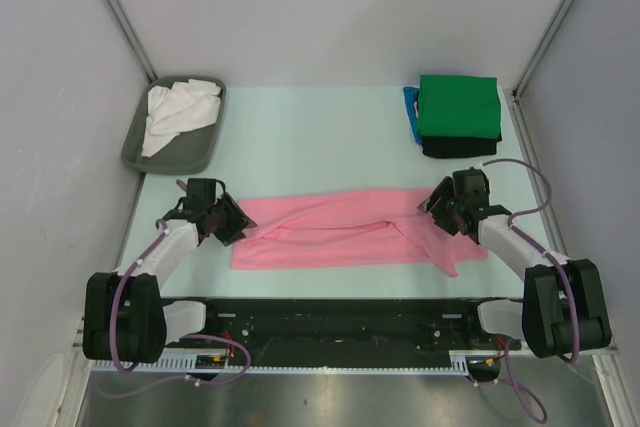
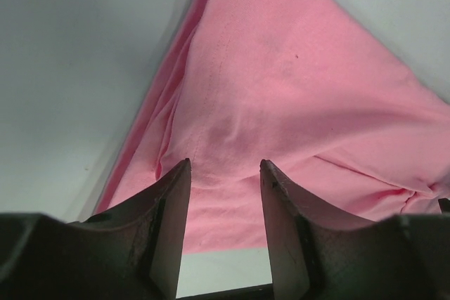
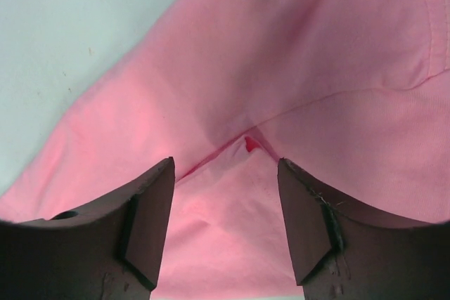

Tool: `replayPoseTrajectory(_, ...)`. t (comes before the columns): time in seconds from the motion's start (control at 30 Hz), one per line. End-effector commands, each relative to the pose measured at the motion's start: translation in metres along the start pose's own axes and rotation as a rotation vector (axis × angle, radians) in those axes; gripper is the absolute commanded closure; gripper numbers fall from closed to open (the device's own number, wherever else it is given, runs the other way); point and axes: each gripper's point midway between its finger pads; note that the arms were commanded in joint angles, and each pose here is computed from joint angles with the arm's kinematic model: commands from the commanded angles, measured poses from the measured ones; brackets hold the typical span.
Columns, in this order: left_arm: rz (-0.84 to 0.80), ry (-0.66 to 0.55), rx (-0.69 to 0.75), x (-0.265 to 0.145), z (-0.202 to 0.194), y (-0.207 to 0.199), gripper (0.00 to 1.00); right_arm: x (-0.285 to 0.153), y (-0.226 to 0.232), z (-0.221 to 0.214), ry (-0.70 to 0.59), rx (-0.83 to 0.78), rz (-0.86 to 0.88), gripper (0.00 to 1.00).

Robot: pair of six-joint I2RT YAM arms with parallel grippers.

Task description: Fold and stack the t-shirts

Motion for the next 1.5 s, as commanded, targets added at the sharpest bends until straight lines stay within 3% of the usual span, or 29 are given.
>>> replayPoseTrajectory(0.0, -0.012, -0.017, 0.026, 0.004, 0.002, -0.001, 0.51, 0.006, 0.013, 0.014, -0.025, -0.005, 0.031, 0.37)
replayPoseTrajectory(0.1, -0.004, -0.007, 0.024, 0.008, 0.000, 0.001, 0.51, 0.014, 0.009, 0.006, 0.008, -0.005, 0.015, 0.40)
replayPoseTrajectory(0.2, -0.002, -0.003, 0.023, 0.010, 0.000, 0.003, 0.51, 0.019, 0.011, 0.003, 0.018, -0.012, 0.018, 0.51)
replayPoseTrajectory(0.4, 0.005, -0.004, 0.026, 0.011, 0.000, 0.004, 0.51, 0.021, 0.010, 0.004, 0.010, -0.017, 0.012, 0.82)
replayPoseTrajectory(0.47, 0.010, -0.005, 0.027, 0.011, 0.000, 0.005, 0.51, 0.018, 0.011, 0.006, 0.001, -0.021, 0.010, 0.99)
replayPoseTrajectory(0.73, 0.003, -0.001, 0.022, 0.011, -0.001, 0.004, 0.51, -0.025, 0.034, 0.013, -0.052, -0.109, 0.046, 1.00)
replayPoseTrajectory(1.07, -0.025, -0.001, 0.011, 0.010, -0.005, 0.003, 0.51, -0.075, 0.054, -0.071, 0.085, -0.282, 0.085, 1.00)
replayPoseTrajectory(1.17, -0.031, 0.003, 0.009, 0.011, -0.007, 0.003, 0.51, -0.085, 0.055, -0.095, 0.104, -0.344, 0.079, 0.87)
replayPoseTrajectory(1.3, -0.035, 0.001, 0.012, 0.010, -0.008, 0.004, 0.51, -0.092, 0.050, -0.095, 0.033, -0.370, 0.044, 0.48)
replayPoseTrajectory(1.33, -0.038, 0.000, 0.012, 0.009, -0.008, 0.004, 0.51, -0.095, 0.051, -0.087, -0.009, -0.363, 0.043, 0.35)
replayPoseTrajectory(1.37, -0.037, 0.001, 0.014, 0.009, -0.008, 0.004, 0.51, -0.100, 0.051, -0.075, -0.061, -0.350, 0.051, 0.06)
replayPoseTrajectory(1.4, -0.036, -0.002, 0.017, 0.009, -0.008, 0.004, 0.51, -0.102, 0.048, -0.057, -0.150, -0.339, 0.023, 0.00)
replayPoseTrajectory(1.47, -0.037, 0.001, 0.020, 0.008, -0.008, 0.004, 0.51, -0.102, 0.042, -0.031, -0.239, -0.332, -0.011, 0.00)
Point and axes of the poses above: each gripper's point midway between its finger pads, its own x axis out along the fingers, its own y axis along the line the jaws close on, z = x × y, and after that the axes turned 5 degrees about -x, right-handed
